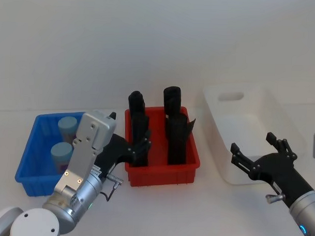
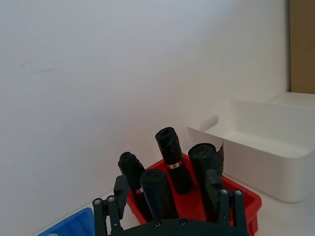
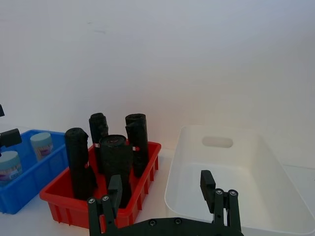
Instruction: Pick the cotton swabs from the blue box and place them into the white box.
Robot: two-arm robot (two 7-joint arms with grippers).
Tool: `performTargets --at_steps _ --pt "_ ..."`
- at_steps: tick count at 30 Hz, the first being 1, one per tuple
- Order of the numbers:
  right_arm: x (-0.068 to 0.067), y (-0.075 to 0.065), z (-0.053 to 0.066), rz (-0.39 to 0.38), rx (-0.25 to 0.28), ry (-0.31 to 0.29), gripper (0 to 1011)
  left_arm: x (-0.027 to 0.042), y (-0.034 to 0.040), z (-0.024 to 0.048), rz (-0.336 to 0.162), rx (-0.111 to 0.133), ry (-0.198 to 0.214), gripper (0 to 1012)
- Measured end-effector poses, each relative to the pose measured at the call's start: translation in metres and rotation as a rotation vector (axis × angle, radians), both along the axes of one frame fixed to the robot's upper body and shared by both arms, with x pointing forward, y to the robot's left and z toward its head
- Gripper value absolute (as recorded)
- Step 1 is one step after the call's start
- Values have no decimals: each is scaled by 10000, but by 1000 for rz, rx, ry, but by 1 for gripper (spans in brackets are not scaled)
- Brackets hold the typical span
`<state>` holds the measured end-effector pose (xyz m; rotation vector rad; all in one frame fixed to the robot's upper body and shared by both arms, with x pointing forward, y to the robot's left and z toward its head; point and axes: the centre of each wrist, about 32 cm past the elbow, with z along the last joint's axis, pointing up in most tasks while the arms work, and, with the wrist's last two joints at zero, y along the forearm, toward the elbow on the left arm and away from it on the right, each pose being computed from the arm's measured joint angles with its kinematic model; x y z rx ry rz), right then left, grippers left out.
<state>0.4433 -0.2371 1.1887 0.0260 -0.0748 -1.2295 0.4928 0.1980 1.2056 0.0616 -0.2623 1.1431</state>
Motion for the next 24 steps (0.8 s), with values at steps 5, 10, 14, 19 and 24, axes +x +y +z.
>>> performTargets --at_steps 5,10,14,19,24 --pt "0 0 0 0 0 0 1001 14 -4 19 36 -6 16 1004" --pt "0 0 0 0 0 0 1001 45 11 44 90 -18 54 1004" --pt "0 0 0 0 0 0 1001 76 45 53 134 -25 89 1004" --pt "0 0 0 0 0 0 1001 127 115 53 190 -33 143 1004" --pt "0 0 0 0 0 0 1001 188 204 50 237 -40 187 1004"
